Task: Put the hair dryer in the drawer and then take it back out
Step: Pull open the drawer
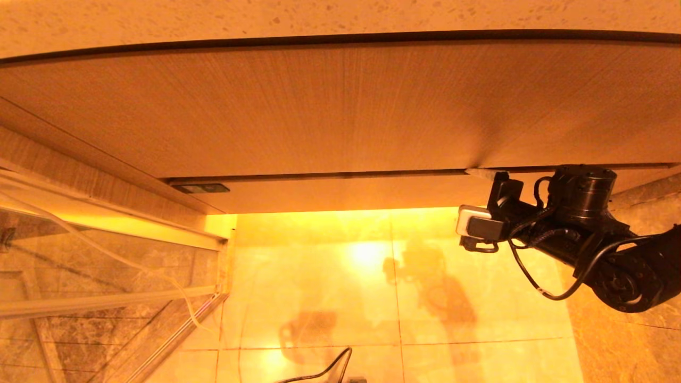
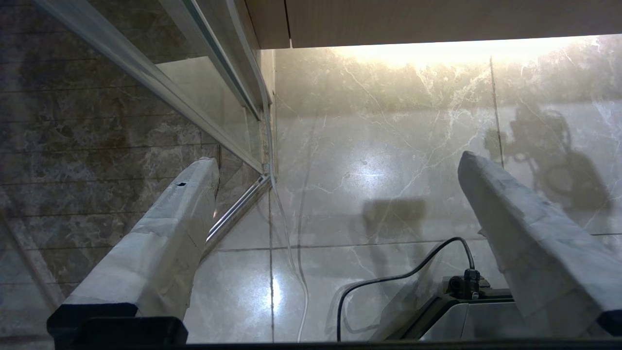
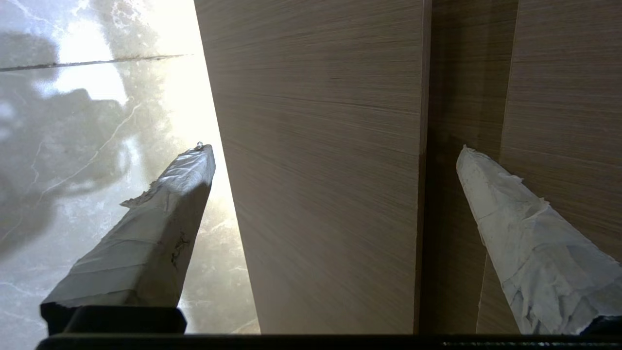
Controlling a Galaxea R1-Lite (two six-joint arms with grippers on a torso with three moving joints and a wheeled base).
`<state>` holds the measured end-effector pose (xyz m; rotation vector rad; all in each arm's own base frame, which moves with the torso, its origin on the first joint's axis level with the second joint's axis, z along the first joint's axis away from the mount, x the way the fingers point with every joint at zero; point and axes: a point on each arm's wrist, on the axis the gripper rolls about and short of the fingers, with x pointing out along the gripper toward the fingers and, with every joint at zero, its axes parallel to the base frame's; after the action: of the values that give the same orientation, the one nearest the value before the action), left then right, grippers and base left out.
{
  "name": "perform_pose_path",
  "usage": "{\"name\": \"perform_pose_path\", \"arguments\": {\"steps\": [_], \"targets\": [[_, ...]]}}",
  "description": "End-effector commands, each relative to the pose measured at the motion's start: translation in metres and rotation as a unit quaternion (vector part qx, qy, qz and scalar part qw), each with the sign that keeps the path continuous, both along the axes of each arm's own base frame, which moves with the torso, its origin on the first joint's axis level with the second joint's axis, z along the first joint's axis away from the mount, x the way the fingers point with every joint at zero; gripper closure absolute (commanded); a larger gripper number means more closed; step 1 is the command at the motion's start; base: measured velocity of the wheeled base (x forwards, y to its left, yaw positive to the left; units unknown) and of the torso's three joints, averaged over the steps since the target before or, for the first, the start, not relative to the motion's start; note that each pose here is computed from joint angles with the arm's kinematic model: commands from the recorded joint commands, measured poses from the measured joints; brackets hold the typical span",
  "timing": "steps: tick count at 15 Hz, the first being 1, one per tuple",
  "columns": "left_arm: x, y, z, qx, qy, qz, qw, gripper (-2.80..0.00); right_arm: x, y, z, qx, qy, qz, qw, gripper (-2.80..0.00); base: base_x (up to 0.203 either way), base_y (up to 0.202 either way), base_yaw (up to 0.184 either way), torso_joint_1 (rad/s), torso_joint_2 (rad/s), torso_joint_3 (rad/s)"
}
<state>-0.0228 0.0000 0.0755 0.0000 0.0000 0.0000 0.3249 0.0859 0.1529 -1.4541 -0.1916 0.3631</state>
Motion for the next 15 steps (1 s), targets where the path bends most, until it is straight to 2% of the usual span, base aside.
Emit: {"name": "perform_pose_path", "arguments": {"steps": [1, 7, 13, 15], "targets": [[0.000, 0.000, 0.000, 0.000, 0.000, 0.000, 1.0000, -2.80, 0.002, 0.001, -0.001, -0.004, -0.005, 0.001, 1.000, -2.80, 0.000, 0.000, 0.000, 0.000, 0.00, 0.000], [0.000, 0.000, 0.000, 0.000, 0.000, 0.000, 1.0000, -2.80, 0.011, 0.002, -0.013, -0.013, 0.007, -0.005, 1.000, -2.80, 0.000, 0.000, 0.000, 0.000, 0.00, 0.000], [0.000, 0.000, 0.000, 0.000, 0.000, 0.000, 1.0000, -2.80, 0.020, 0.004, -0.013, -0.002, -0.013, -0.006, 1.000, -2.80, 0.000, 0.000, 0.000, 0.000, 0.00, 0.000], [0.000, 0.000, 0.000, 0.000, 0.000, 0.000, 1.0000, -2.80, 0.022, 0.004, -0.016, -0.008, -0.007, -0.006, 1.000, -2.80, 0.000, 0.000, 0.000, 0.000, 0.00, 0.000]]}}
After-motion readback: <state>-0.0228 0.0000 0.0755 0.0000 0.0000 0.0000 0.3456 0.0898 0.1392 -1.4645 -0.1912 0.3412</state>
